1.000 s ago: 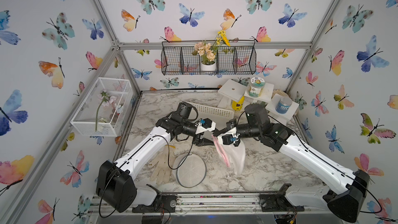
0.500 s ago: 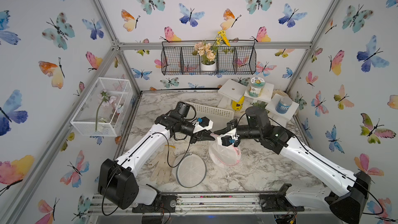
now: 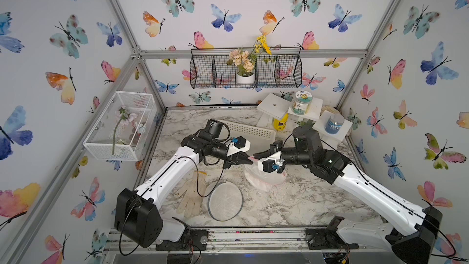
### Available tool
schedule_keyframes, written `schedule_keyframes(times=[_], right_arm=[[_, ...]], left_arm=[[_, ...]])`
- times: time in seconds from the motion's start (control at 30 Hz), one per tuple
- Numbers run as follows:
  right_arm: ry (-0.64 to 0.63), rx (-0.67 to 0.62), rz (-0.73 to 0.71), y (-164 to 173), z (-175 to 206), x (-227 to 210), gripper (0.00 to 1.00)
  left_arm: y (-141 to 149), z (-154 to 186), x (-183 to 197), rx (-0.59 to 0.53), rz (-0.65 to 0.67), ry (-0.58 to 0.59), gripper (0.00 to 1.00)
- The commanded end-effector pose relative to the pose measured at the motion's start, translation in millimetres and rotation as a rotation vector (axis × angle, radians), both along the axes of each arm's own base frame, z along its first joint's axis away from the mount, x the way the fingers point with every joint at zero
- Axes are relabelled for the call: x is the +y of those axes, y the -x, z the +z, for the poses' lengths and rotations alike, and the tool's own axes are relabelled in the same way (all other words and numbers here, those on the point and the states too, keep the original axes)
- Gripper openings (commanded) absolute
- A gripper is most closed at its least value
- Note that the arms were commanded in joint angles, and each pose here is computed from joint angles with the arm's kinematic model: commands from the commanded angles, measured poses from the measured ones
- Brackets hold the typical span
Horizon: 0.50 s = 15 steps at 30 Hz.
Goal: Turn the laundry bag inside out
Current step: Zip the zipper on the laundry bag.
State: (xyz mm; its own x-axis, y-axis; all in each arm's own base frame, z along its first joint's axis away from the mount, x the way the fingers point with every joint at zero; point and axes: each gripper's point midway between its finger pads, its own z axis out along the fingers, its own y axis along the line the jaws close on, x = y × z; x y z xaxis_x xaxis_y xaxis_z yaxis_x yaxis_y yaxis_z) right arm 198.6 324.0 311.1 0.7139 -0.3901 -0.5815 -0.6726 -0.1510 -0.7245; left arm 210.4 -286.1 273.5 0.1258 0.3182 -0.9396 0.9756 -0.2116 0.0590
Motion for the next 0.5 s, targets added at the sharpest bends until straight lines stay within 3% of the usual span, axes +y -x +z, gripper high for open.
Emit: schedule_keyframes(times=[0.0, 0.3, 0.47], right_arm=[[-0.024, -0.032, -0.041, 2, 13, -9, 0.03], [0.026, -0.066, -0.207, -2, 12, -45, 0.03], [0.073, -0.058, -0.313, -2, -5, -70, 0.03]], left_arm=[[-7, -6, 5, -0.012, 0.052, -0.058, 0.0], [-3, -21, 15, 0.008, 0.089, -0.135, 0.0], [2, -9, 15, 0.034, 0.086, -0.09, 0.0]])
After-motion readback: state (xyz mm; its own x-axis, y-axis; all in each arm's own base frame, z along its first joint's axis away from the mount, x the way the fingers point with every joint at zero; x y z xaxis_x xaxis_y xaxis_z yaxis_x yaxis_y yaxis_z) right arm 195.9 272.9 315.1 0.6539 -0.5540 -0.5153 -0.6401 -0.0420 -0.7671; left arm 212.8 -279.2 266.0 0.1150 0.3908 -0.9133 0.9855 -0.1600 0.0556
